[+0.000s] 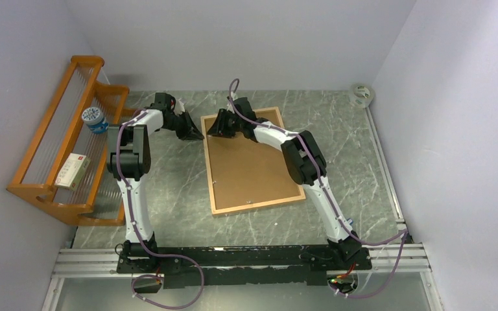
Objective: Put the photo into the frame
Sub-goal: Install the photo frame at the center of the board.
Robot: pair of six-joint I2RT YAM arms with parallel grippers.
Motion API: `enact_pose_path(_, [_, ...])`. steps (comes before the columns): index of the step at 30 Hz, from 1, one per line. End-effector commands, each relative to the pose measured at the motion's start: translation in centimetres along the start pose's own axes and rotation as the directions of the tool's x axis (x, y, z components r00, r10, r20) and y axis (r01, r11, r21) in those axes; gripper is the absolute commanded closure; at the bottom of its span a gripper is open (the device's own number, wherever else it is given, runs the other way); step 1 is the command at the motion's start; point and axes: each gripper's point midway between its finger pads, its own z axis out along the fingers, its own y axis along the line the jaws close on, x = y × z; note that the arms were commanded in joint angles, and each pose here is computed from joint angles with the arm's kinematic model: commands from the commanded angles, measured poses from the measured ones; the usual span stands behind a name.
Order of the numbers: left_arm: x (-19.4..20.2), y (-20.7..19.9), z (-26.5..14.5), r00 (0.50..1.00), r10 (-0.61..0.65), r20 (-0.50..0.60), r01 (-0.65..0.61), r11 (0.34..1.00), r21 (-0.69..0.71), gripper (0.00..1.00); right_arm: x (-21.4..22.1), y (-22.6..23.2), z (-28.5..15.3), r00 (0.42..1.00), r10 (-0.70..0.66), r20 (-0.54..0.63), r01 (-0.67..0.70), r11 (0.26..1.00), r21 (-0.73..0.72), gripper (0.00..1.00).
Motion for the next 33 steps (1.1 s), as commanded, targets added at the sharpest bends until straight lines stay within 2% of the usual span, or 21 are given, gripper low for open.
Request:
enact_pose_path(1, [3.1, 2.9, 2.1, 0.995, 0.006, -0.095, -0.016, 0.995, -0.101, 0.91, 1.0, 0.4, 0.6, 0.998, 0.017, -0.054, -0.019, 0.999, -0.042, 0.64])
enact_pose_path(11, [3.4, 4.9, 2.3, 0.992, -0.010, -0.128, -0.015, 0.981, -0.192, 0.92, 3.2, 0.5, 1.5, 0.990, 0.022, -0.142, -0.039, 0.992, -0.120, 0.65])
enact_pose_path(18, [4.0, 5.5, 2.7, 0.989, -0.030, -0.147, -0.001, 0.980, -0.200, 0.92, 4.2, 0.4, 2.0, 0.983, 0.035, -0.179, -0.065, 0.984, -0.164, 0.65])
enact_pose_path(24, [4.0, 5.8, 2.7, 0.986, -0.033, -0.162, -0.004, 0.976, -0.219, 0.92, 4.9, 0.4, 2.4, 0.975, -0.051, -0.217, 0.003, 0.976, -0.216, 0.65])
enact_pose_path(33, [3.8, 5.8, 2.8, 0.985, -0.042, -0.167, 0.005, 0.976, -0.218, 0.92, 5.9, -0.7, 1.6, 0.946, -0.176, -0.272, 0.122, 0.971, -0.205, 0.67])
